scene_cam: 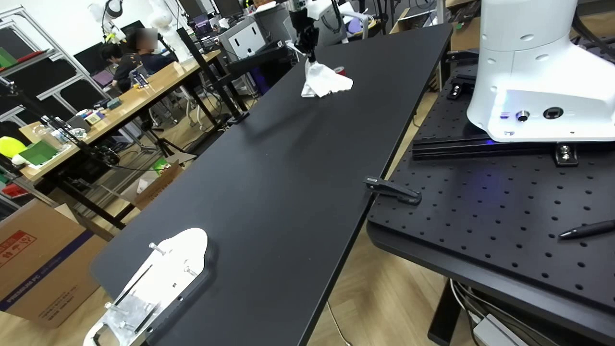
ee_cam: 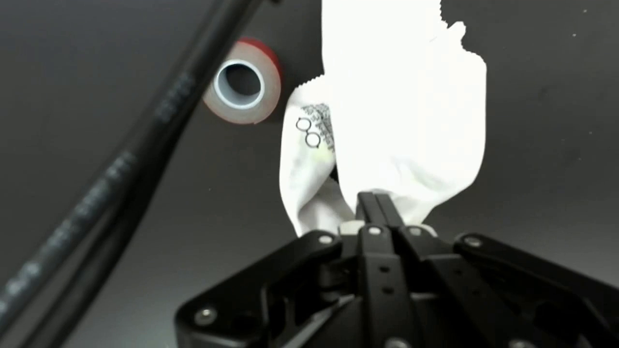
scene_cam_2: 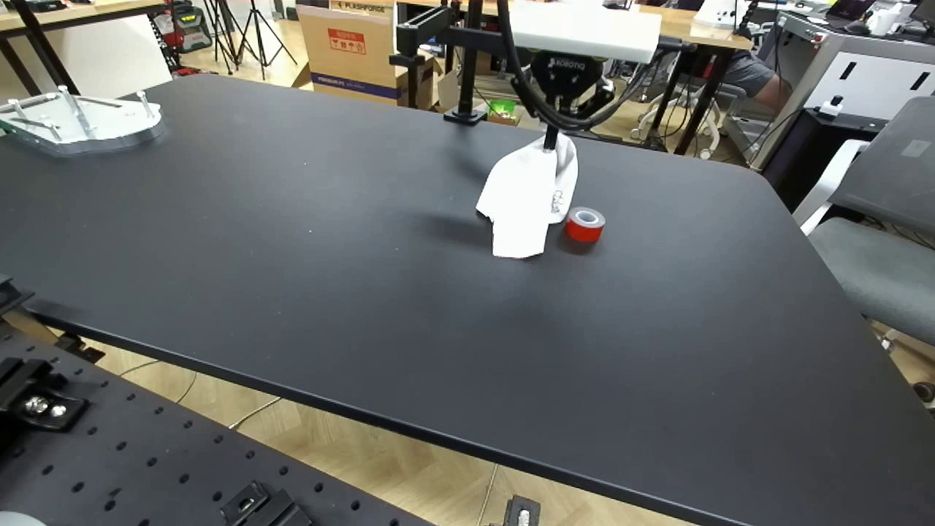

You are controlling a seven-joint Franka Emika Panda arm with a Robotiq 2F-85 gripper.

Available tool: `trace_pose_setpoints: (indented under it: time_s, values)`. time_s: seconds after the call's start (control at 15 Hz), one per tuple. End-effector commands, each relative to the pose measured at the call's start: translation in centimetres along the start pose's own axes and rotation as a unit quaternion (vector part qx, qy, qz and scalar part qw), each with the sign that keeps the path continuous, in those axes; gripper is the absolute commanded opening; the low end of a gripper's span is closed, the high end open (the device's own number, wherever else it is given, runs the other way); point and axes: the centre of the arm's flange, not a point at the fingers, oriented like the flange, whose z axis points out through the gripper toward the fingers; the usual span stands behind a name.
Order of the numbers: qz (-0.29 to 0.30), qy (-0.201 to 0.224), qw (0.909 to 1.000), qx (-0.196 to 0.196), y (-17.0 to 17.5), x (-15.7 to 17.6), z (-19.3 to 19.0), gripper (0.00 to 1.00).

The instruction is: Hang the cloth on the black stand

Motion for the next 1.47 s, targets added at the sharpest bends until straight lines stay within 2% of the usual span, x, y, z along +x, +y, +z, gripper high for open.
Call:
trace_pose_setpoints:
  time_s: [0.0, 0.47, 0.67, 1.0, 1.4]
  values:
    - [0.004, 0.024, 0.9997, -0.002, -1.0, -0.4, -4.6, 0.00]
    - [0.007, 0.029, 0.9996, 0.000, -2.8, 2.1, -13.3, 0.00]
    - [-0.001, 0.014, 0.9999, 0.009, -4.9, 3.0, -17.6, 0.00]
    - [-0.018, -0.003, 0.9998, 0.000, -10.0, 4.3, -25.5, 0.00]
    - [-0.028, -0.006, 0.9995, -0.016, -14.9, 5.4, -30.4, 0.00]
